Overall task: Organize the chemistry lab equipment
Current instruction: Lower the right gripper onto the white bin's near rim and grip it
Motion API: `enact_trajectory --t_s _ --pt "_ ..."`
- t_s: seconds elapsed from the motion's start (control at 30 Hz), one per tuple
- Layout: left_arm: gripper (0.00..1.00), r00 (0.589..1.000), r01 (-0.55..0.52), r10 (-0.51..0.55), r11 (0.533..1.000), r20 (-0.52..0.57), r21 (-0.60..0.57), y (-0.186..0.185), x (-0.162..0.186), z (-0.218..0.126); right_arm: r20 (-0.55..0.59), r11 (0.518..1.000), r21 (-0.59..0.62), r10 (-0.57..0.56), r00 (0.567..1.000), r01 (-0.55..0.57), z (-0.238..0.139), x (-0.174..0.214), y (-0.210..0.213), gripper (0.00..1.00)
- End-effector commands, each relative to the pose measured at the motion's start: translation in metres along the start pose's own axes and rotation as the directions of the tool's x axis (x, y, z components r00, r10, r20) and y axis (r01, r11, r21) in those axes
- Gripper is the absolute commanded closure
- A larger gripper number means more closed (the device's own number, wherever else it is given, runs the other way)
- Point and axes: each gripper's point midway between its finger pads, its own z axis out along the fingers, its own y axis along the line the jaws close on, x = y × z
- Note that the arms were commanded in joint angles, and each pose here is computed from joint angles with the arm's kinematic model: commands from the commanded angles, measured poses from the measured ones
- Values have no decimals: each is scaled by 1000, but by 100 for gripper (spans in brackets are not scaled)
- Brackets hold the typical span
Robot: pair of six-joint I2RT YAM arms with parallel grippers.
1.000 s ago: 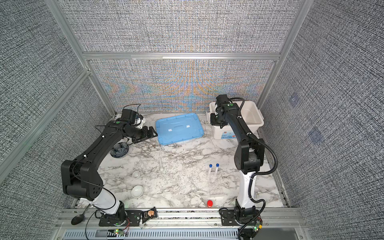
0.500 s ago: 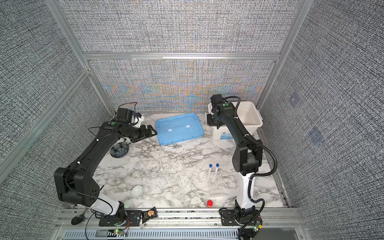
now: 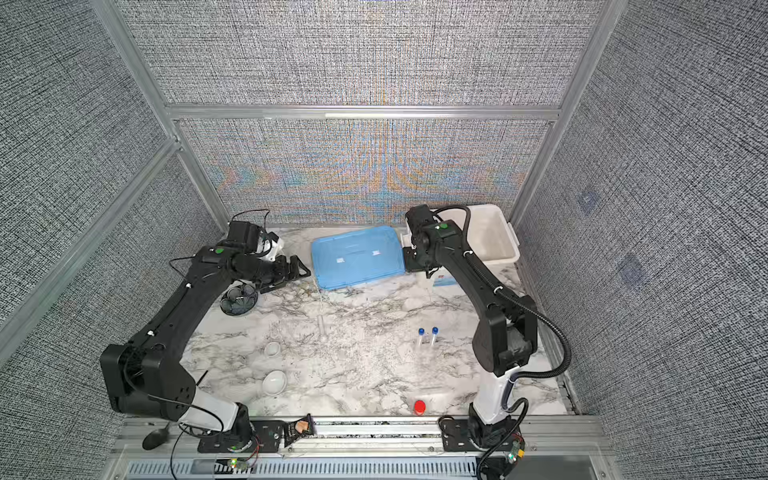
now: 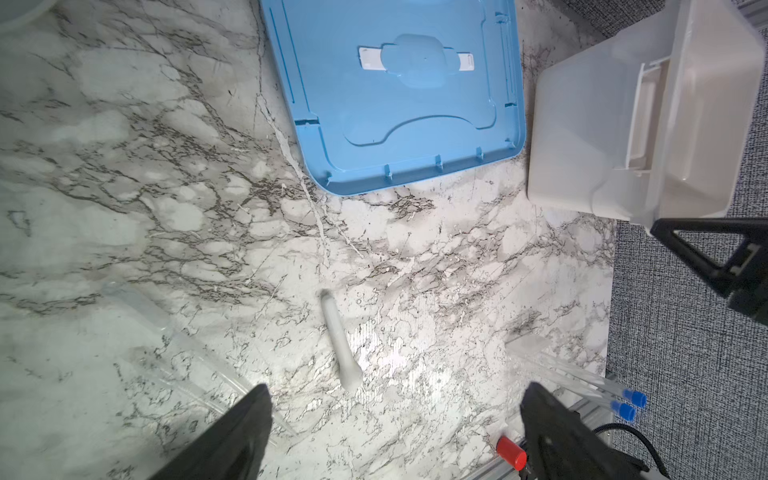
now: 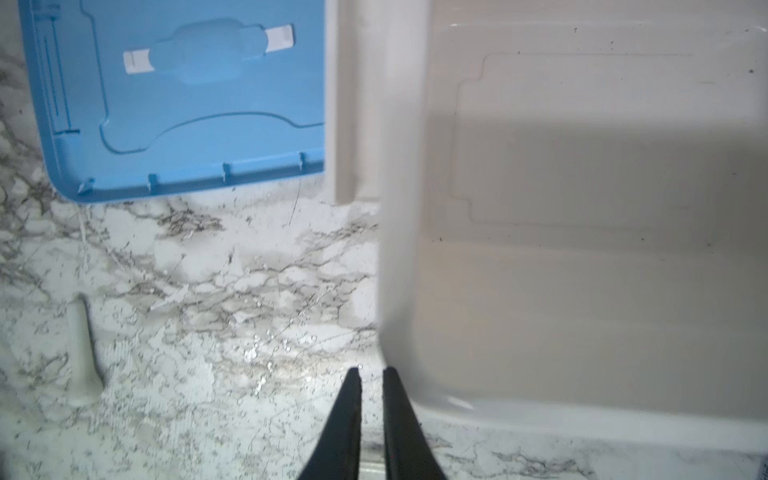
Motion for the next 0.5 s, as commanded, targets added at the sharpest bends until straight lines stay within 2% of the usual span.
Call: enact_trajectory --t_s 0.0,0.13,0.2,0.27,0.4,0.47 --pt "5 1000 -8 8 1000 -10 -17 5 7 -1 -44 999 39 -14 999 16 -8 22 -6 84" --pt "5 1000 -7 7 1000 -22 -16 6 8 0 -42 998 62 -10 999 13 -12 33 -13 82" --pt "5 1000 -8 7 1000 -19 -6 3 6 0 -30 997 79 -3 1000 6 -16 30 -19 72" --pt "6 1000 -7 7 1000 -17 4 2 5 1 -8 998 66 -4 1000 5 -23 20 -18 68" --pt "6 1000 -8 8 1000 -16 -2 3 4 2 70 999 48 2 998 -5 -38 -10 -19 54" --pt "6 1000 0 0 1000 -8 -15 6 4 2 111 999 36 13 994 -17 -34 -24 -20 49"
